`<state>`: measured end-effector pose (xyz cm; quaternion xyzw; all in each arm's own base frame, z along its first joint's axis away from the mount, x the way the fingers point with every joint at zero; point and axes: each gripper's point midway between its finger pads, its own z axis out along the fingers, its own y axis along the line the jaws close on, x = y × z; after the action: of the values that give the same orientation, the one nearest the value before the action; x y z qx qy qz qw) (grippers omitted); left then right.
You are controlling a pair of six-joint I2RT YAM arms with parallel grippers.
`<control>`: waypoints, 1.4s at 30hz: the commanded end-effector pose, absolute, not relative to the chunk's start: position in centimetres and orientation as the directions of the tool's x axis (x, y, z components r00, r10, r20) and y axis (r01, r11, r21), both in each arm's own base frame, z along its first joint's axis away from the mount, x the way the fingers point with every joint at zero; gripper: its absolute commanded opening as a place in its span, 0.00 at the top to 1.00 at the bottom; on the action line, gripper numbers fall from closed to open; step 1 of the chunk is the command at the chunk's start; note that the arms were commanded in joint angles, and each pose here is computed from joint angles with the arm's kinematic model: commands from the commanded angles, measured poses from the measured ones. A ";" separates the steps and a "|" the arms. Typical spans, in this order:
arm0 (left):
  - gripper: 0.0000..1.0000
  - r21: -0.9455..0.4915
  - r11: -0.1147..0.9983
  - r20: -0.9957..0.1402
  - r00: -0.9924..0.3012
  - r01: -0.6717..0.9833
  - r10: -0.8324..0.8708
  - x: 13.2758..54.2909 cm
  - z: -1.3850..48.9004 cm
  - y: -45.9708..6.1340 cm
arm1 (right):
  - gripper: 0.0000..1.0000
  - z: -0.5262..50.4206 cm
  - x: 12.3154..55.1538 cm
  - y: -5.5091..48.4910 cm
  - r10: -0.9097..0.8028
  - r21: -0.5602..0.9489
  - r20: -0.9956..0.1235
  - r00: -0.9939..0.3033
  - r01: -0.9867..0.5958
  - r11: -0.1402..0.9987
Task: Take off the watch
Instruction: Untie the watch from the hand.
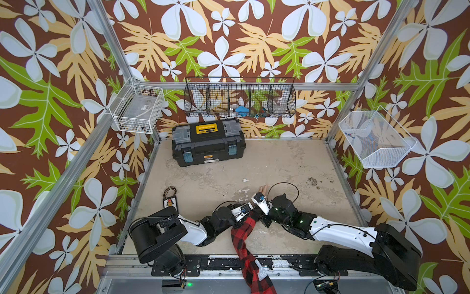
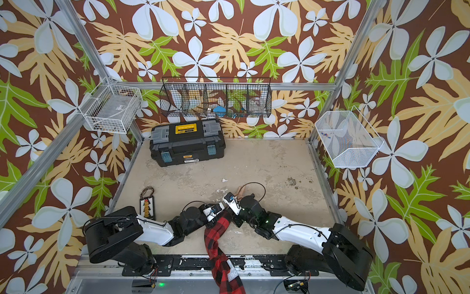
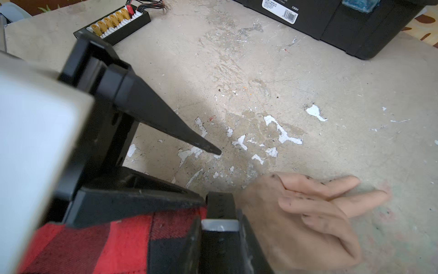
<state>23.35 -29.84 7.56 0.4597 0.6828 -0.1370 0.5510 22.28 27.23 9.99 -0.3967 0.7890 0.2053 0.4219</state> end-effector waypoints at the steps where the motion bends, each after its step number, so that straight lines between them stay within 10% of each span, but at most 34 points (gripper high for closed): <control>1: 0.58 0.303 0.493 -0.868 0.024 0.816 0.495 22.7 6.6 -30.7 | 0.83 11.0 22.5 27.9 -0.419 0.000 -0.853 -0.310 -0.804 0.595; 12: 0.63 0.363 0.606 -0.855 -0.006 0.708 0.519 26.2 6.8 -31.4 | 0.83 10.9 21.7 28.6 -0.411 0.041 -0.856 -0.315 -0.832 0.553; 21: 1.00 0.381 0.676 -0.869 -0.004 0.631 0.494 26.9 7.6 -29.7 | 0.84 11.1 22.8 27.2 -0.416 -0.012 -0.852 -0.319 -0.782 0.624; 42: 1.00 0.231 0.806 -0.924 -0.137 0.545 0.358 26.6 8.5 -24.5 | 0.77 10.5 23.2 24.9 -0.314 0.033 -0.869 -0.381 -0.679 0.734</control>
<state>26.26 -25.15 8.25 0.3300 0.7393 -0.0805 0.5814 22.35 25.43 10.04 -0.3356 0.8030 0.2078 0.4464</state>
